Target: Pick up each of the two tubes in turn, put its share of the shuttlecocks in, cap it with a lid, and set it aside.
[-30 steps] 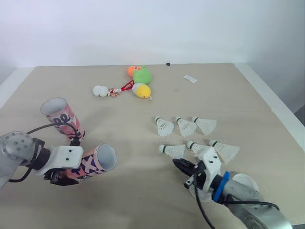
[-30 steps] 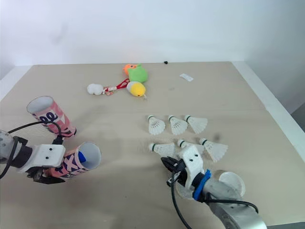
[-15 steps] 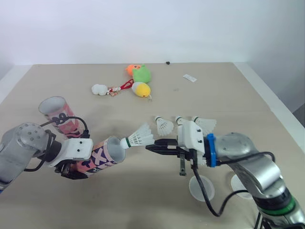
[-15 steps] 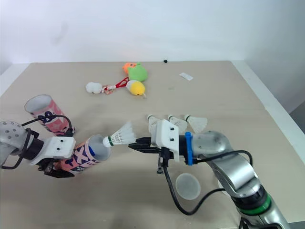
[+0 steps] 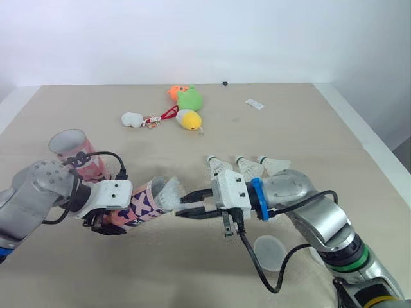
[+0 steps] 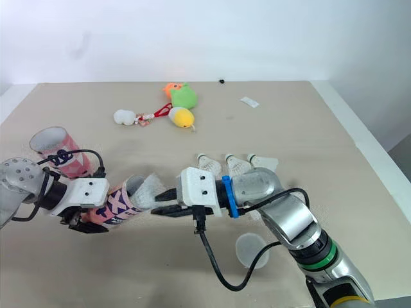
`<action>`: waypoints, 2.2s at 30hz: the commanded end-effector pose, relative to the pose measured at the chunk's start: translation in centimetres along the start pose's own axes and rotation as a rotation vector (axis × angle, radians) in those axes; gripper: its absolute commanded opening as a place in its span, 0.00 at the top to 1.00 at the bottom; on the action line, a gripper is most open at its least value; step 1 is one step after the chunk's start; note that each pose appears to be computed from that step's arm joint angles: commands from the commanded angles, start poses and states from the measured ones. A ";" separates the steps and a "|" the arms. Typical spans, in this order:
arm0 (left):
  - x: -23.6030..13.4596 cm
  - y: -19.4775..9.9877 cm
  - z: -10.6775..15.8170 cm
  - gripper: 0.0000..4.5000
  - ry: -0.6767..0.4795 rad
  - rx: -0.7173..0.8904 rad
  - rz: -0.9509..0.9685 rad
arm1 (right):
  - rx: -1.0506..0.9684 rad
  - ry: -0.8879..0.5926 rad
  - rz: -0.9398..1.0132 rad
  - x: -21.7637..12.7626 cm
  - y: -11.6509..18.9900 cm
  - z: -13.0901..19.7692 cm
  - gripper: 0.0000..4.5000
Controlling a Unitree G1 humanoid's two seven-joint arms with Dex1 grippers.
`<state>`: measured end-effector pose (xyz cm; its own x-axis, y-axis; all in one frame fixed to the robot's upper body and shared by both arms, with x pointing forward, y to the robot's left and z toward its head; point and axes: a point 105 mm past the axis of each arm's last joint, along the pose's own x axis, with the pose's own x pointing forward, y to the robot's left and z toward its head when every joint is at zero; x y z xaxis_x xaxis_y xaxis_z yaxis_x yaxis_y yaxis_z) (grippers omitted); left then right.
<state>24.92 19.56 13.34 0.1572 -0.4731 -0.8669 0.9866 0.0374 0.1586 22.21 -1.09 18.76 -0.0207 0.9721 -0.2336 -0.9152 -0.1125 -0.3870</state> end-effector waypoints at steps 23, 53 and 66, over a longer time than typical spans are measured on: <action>1.0 0.3 -0.5 0.34 -0.018 0.040 -0.028 | 0.529 0.162 -1.023 -11.7 8.5 -5.2 0.03; 0.5 -0.1 0.0 0.34 -0.058 0.004 0.024 | 0.760 0.152 -1.210 -12.2 3.0 -11.8 0.87; 0.7 0.1 0.1 0.34 -0.056 -0.008 0.023 | 0.471 -0.093 -0.795 -10.3 0.2 -2.2 0.99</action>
<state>25.16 19.54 12.79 0.1848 -0.5159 -0.8365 0.9823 0.0718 0.1728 24.69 -13.72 16.13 0.7888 0.6120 -0.0572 -0.6073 0.7904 0.0805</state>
